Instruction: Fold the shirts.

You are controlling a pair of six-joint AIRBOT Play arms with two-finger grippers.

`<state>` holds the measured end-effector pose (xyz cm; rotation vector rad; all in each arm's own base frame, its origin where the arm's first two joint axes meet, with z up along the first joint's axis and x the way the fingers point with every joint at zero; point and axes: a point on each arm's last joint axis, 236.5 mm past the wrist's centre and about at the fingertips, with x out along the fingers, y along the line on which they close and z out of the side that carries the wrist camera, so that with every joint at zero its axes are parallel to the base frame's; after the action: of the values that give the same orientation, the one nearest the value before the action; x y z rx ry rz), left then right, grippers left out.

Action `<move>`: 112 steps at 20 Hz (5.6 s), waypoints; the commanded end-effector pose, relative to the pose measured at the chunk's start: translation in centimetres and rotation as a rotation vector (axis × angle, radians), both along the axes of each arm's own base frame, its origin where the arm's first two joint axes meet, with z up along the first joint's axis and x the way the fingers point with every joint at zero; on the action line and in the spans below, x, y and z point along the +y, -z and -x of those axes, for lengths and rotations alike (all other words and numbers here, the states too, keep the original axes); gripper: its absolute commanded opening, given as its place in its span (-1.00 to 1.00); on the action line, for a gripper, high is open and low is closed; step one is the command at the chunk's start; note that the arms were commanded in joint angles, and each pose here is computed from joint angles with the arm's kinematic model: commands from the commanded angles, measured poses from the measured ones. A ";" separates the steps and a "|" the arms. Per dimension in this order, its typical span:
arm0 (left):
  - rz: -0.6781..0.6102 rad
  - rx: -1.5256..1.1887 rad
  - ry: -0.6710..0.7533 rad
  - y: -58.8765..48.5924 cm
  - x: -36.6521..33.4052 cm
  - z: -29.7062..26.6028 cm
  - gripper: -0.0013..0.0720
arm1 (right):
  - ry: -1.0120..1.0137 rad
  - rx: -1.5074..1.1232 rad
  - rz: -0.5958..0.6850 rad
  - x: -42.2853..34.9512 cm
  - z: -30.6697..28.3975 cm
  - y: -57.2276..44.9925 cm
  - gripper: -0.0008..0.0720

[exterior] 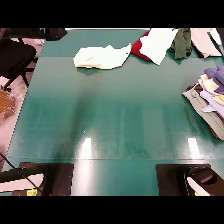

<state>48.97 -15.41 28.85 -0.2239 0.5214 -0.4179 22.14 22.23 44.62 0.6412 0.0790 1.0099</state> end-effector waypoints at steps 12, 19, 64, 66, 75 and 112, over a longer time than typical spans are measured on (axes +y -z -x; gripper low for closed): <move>0.249 0.272 -0.292 21.1 0.9 -12.1 0.95 | -0.093 0.437 0.175 0.7 -11.5 14.5 0.40; 0.513 0.296 -0.526 29.1 2.5 -17.0 0.70 | 0.046 0.424 0.186 -7.0 -12.4 13.9 0.39; -0.441 1.074 0.230 32.5 0.1 33.4 0.87 | -0.119 1.026 0.701 7.0 -19.1 49.6 0.19; -0.438 1.061 0.236 32.3 0.0 33.2 0.87 | -0.150 1.009 0.792 7.9 -19.5 49.4 0.20; -0.638 0.888 0.078 28.2 5.8 27.1 0.87 | -0.266 0.940 0.930 10.2 -19.7 45.6 -0.92; 0.296 -0.092 -0.229 -0.4 13.3 4.8 -0.91 | 0.464 0.458 0.778 -11.5 -20.8 23.5 -0.93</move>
<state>45.36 -2.20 17.20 -0.6365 0.6055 -0.2445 40.99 15.00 13.48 0.0886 0.9142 0.4035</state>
